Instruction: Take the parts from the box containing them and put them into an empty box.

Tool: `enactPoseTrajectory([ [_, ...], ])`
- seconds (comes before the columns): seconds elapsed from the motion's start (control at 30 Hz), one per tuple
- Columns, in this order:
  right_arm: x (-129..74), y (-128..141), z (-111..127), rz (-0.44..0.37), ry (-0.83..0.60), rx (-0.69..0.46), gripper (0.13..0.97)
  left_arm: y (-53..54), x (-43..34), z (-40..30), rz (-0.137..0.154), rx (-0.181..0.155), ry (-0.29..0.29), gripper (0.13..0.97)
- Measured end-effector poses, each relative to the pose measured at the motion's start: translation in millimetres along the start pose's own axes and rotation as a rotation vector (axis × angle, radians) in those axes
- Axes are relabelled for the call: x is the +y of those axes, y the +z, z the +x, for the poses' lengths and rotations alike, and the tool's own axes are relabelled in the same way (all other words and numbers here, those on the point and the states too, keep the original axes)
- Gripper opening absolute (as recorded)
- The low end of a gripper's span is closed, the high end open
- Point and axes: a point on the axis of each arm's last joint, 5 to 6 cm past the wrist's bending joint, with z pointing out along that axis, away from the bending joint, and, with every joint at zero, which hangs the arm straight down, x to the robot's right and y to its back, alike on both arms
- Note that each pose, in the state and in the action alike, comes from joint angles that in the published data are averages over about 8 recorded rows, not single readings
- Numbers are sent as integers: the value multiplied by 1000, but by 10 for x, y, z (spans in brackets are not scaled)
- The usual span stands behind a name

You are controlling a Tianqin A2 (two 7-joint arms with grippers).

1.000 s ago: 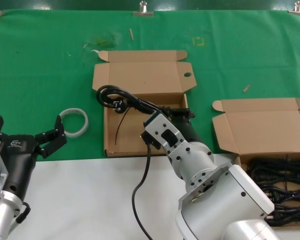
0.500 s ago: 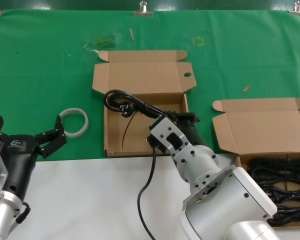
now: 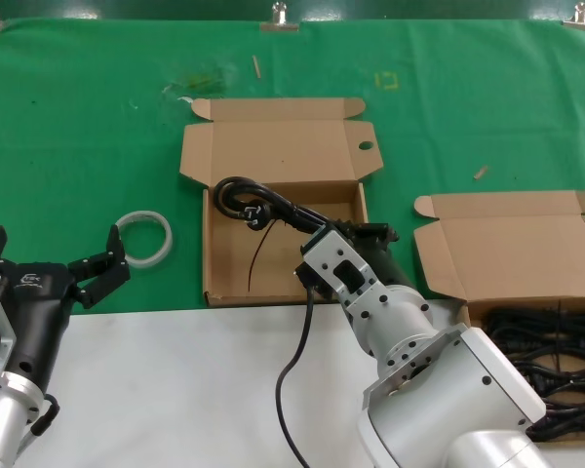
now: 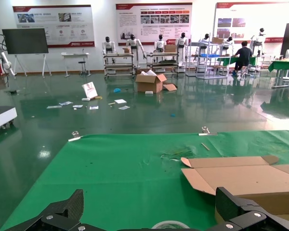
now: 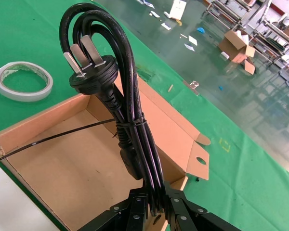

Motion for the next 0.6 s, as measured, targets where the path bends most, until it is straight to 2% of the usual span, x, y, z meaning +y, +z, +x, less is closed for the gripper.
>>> enactPoseTrajectory([
  [0.47,3,1,2,-1,-1,0,221,0,0,0,0,0,0,965],
  [0.6,3,1,2,-1,-1,0,272,0,0,0,0,0,0,965],
])
